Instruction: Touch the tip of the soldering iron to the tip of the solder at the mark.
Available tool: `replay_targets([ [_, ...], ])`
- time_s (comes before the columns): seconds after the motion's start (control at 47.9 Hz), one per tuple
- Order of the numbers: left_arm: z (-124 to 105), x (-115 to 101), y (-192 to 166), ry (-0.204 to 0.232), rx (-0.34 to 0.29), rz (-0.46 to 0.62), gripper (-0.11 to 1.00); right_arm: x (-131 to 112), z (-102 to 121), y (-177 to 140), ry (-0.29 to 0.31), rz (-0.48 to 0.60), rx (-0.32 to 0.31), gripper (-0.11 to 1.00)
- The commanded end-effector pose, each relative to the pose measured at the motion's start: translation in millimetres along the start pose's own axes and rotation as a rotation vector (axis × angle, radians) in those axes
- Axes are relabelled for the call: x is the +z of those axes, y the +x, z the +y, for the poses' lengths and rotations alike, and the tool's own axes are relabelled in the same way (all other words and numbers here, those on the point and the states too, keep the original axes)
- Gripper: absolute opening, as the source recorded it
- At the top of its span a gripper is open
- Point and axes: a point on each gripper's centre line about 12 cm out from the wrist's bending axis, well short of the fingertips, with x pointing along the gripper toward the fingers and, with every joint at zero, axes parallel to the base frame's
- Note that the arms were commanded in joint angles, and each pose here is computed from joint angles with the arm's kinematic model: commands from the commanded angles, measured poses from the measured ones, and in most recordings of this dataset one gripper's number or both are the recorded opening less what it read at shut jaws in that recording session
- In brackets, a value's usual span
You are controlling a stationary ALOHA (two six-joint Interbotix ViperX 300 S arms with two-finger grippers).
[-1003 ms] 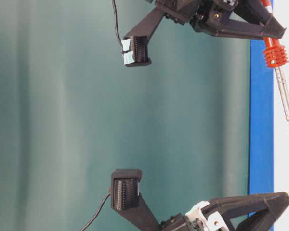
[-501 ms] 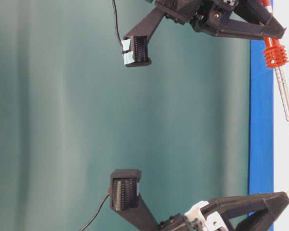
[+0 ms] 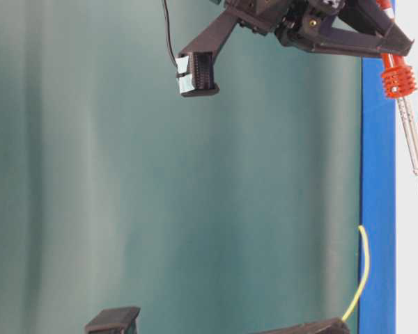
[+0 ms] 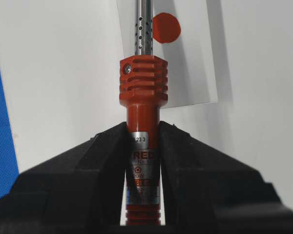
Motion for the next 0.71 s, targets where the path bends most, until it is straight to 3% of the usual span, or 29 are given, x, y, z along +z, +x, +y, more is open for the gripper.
replay_targets([
  [0.0, 1, 7, -5, -0.004, 0.002, -0.034, 0.02, 12, 1, -5, -0.002, -0.04, 0.004, 0.06],
  [0.334, 0, 8, -4, 0.001, 0.001, -0.032, 0.02, 9, -2, -33, 0.004, -0.103, 0.007, 0.06],
  [0.69, 0, 6, -4, 0.0, 0.001, -0.029, 0.02, -25, -8, -64, 0.014, -0.141, 0.008, 0.06],
])
